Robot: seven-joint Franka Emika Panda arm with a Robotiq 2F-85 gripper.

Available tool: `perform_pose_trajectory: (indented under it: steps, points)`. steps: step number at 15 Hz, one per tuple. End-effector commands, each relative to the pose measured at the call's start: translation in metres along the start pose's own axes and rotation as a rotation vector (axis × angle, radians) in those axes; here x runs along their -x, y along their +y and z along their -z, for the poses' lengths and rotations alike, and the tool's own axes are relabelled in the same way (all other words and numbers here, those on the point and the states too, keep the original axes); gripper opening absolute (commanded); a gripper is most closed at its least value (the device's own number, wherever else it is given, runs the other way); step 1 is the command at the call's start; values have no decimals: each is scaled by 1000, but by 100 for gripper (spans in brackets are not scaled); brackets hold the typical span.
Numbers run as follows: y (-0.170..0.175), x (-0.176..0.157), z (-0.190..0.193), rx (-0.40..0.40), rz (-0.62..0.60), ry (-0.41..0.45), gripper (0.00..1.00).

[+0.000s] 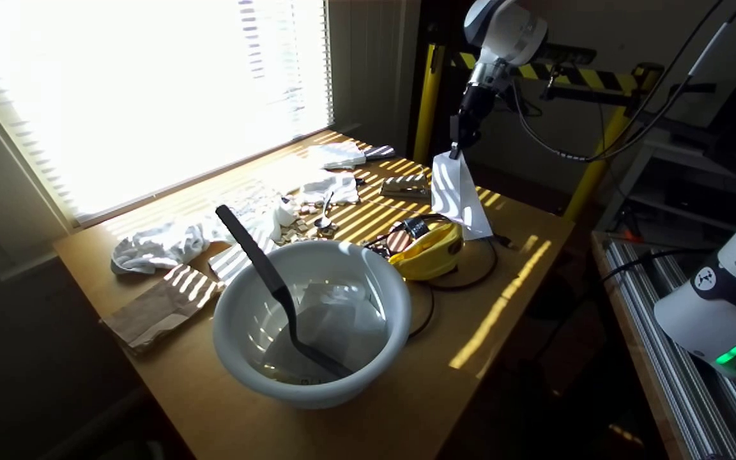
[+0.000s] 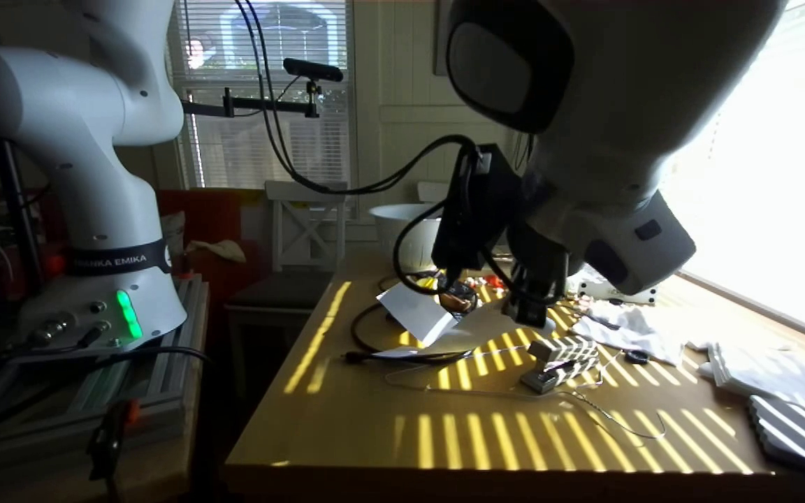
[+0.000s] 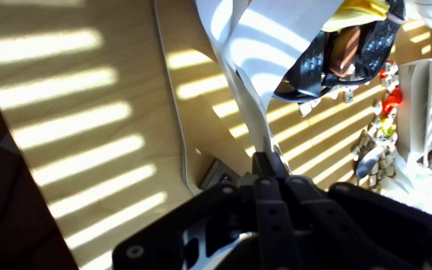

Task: Turn the stapler, then pick up the paper from the table and staple it

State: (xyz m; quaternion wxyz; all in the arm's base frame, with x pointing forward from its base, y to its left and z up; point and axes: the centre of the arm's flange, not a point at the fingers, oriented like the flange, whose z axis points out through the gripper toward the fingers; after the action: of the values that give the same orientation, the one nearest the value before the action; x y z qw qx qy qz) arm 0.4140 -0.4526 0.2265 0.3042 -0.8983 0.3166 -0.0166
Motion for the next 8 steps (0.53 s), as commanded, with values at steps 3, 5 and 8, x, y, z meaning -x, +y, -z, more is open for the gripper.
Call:
perform_pose_trajectory:
  steps: [3, 5, 8]
  points:
    - [16, -17, -68, 242, 91, 138, 0]
    - [21, -21, -73, 282, 109, 160, 0]
    - [27, -23, -71, 305, 124, 142, 0]
